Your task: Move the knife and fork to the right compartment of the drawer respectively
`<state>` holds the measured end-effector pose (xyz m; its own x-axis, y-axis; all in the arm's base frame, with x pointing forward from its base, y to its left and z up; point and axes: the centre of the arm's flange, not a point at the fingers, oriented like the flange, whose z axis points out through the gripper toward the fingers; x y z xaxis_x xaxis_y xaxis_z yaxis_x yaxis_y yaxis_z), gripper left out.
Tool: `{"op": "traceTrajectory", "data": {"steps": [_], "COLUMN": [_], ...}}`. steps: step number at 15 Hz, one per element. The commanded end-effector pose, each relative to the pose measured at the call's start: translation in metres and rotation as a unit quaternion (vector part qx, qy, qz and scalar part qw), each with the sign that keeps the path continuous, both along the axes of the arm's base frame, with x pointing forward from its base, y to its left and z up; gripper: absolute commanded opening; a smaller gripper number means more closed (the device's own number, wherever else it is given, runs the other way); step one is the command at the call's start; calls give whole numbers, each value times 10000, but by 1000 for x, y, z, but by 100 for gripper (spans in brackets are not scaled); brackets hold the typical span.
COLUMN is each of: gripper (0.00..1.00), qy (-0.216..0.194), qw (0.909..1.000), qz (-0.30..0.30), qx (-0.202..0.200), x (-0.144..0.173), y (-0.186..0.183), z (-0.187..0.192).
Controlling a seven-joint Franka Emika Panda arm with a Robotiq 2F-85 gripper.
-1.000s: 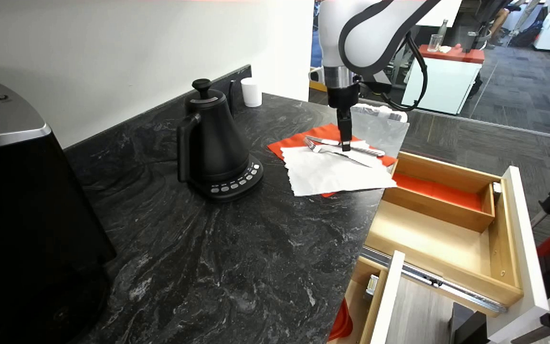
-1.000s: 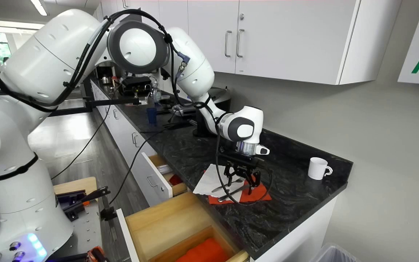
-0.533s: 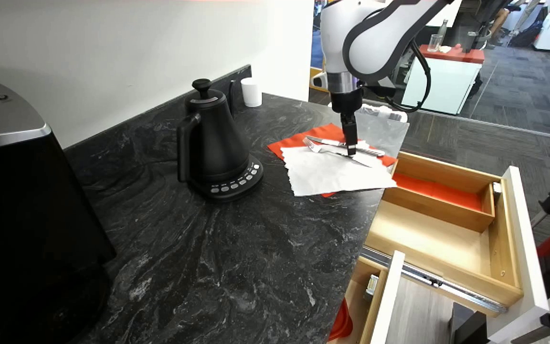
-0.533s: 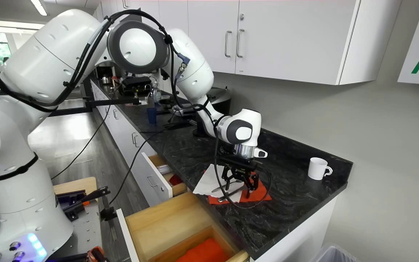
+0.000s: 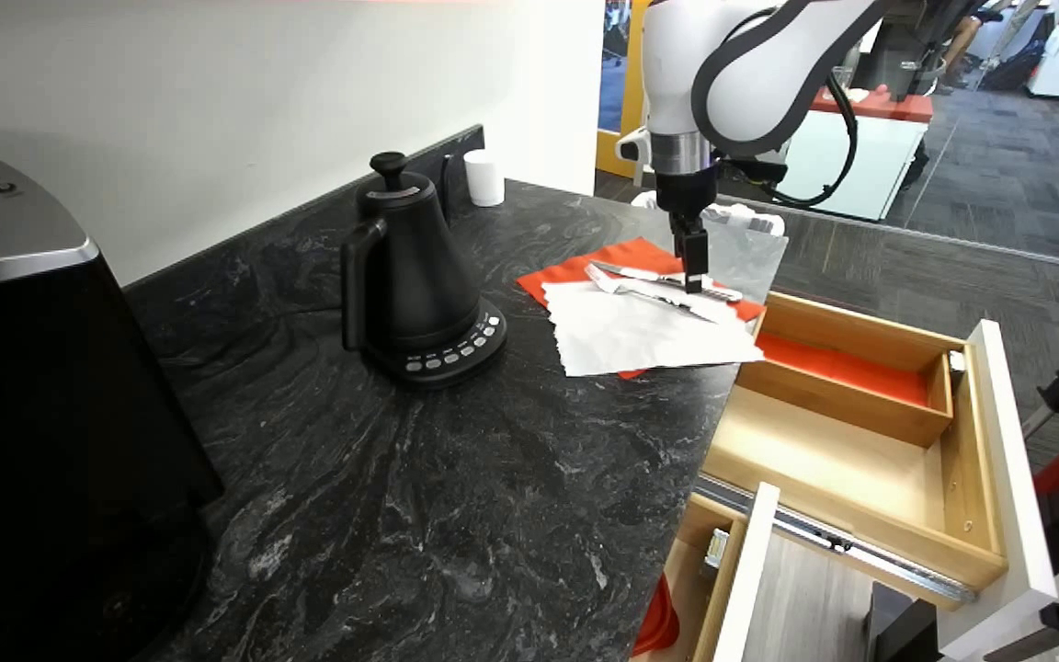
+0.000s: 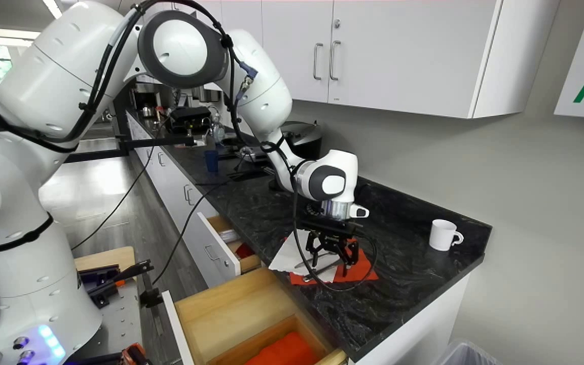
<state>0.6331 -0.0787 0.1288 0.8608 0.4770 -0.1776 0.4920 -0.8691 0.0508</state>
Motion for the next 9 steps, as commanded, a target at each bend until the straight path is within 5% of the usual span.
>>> {"op": "traceTrajectory", "data": {"steps": [1, 9], "gripper": [100, 100], "qy": [-96, -406], "qw": [9998, 9990], "qz": [147, -102], "qx": [-47, 130], "x": [-31, -35], "y": [0, 10], "z": [17, 8]}}
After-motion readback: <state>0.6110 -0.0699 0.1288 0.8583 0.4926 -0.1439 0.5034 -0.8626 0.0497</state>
